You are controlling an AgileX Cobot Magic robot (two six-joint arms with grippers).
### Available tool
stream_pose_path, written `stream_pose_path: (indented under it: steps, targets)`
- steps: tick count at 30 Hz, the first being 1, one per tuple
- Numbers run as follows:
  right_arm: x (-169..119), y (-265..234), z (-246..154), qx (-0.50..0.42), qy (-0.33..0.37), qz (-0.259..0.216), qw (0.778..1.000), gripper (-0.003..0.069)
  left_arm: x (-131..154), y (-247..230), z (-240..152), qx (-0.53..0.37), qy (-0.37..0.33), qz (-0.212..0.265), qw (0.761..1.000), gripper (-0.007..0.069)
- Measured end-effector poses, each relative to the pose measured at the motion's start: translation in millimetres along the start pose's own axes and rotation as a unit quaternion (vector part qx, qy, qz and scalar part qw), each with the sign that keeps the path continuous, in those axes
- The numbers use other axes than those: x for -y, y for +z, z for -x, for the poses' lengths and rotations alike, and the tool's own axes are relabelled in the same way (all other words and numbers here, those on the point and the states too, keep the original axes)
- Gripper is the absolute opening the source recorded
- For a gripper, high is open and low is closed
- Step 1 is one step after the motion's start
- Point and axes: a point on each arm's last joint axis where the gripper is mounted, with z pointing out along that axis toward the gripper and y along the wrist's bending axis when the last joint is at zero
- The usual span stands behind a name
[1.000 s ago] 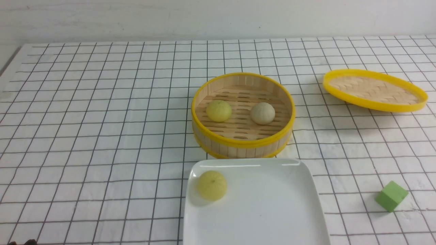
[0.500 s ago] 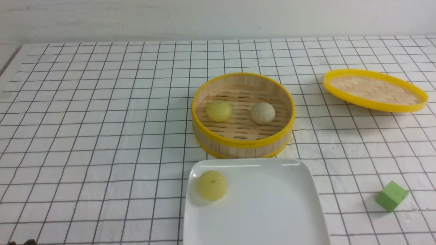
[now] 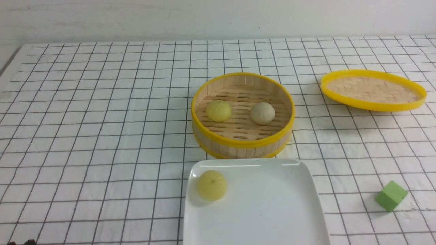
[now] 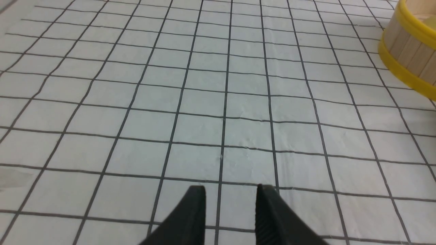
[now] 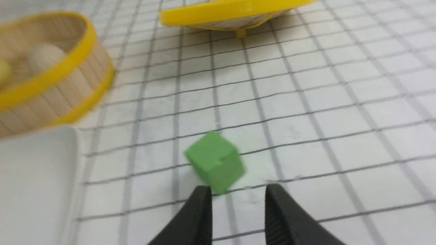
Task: Put the steamed buns into the plate on the white-black tablecloth.
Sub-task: 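Reach toward a bun in the bamboo steamer with the right gripper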
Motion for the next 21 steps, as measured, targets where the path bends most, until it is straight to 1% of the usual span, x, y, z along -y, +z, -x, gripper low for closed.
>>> stream_pose_path:
  steps: [2,4,5,6,7,8,9,10,11,12,14,15,16,17,18,20,21]
  targets:
    - [-4,0,-1,-0.008,0.096,0.024,0.995,0.024,0,0,0,0.0,0.0,0.0,1.0,0.024]
    - [-9,0,-1,-0.013,0.19,0.05,0.981,0.024,0,0,0,0.0,-0.002,0.0,1.0,0.024]
    - [-10,0,-1,-0.014,0.194,0.052,0.98,0.024,0,0,0,0.0,-0.005,0.0,1.0,0.024]
    - [-12,-1,0,-0.014,0.236,0.064,0.97,0.024,2,0,0,-0.002,-0.051,-0.01,0.999,0.024]
    - [-12,-1,0,-0.013,0.239,0.066,0.969,0.024,2,0,0,-0.002,-0.065,-0.012,0.998,0.024]
    - [-13,-1,1,-0.01,0.263,0.074,0.962,0.024,6,0,0,-0.007,-0.149,-0.03,0.988,0.024]
    - [-14,-1,2,-0.007,0.273,0.078,0.959,0.024,9,0,-1,-0.013,-0.222,-0.045,0.974,0.024]
    - [-14,-1,4,-0.002,0.283,0.081,0.956,0.024,12,-1,0,-0.021,-0.297,-0.061,0.953,0.024]
    - [-14,-1,4,-0.001,0.286,0.082,0.955,0.024,12,-1,-1,-0.023,-0.305,-0.064,0.95,0.024]
    - [-14,-1,5,0.006,0.294,0.085,0.952,0.0238,16,-1,0,-0.036,-0.405,-0.082,0.91,0.024]
    - [-14,-1,8,0.021,0.293,0.086,0.952,0.0222,20,-2,0,-0.052,-0.51,-0.101,0.853,0.024]
    - [-14,-2,9,0.026,0.285,0.086,0.954,0.0208,21,-2,0,-0.054,-0.537,-0.106,0.835,0.024]
    - [-14,-2,9,0.026,0.285,0.086,0.954,0.0204,21,-2,1,-0.054,-0.541,-0.107,0.833,0.024]
    - [-15,-3,13,0.035,0.26,0.088,0.961,0.0174,21,-2,2,-0.047,-0.562,-0.111,0.818,0.024]
    - [-18,-6,20,0.044,0.239,0.089,0.966,0.0141,20,-2,5,-0.032,-0.574,-0.116,0.81,0.0239]
    - [-24,-10,37,0.06,0.19,0.088,0.976,0.0075,19,-2,9,-0.012,-0.578,-0.122,0.807,0.0233]
    - [-29,-14,50,0.066,0.157,0.087,0.982,0.0047,19,-2,11,-0.005,-0.569,-0.123,0.813,0.0225]
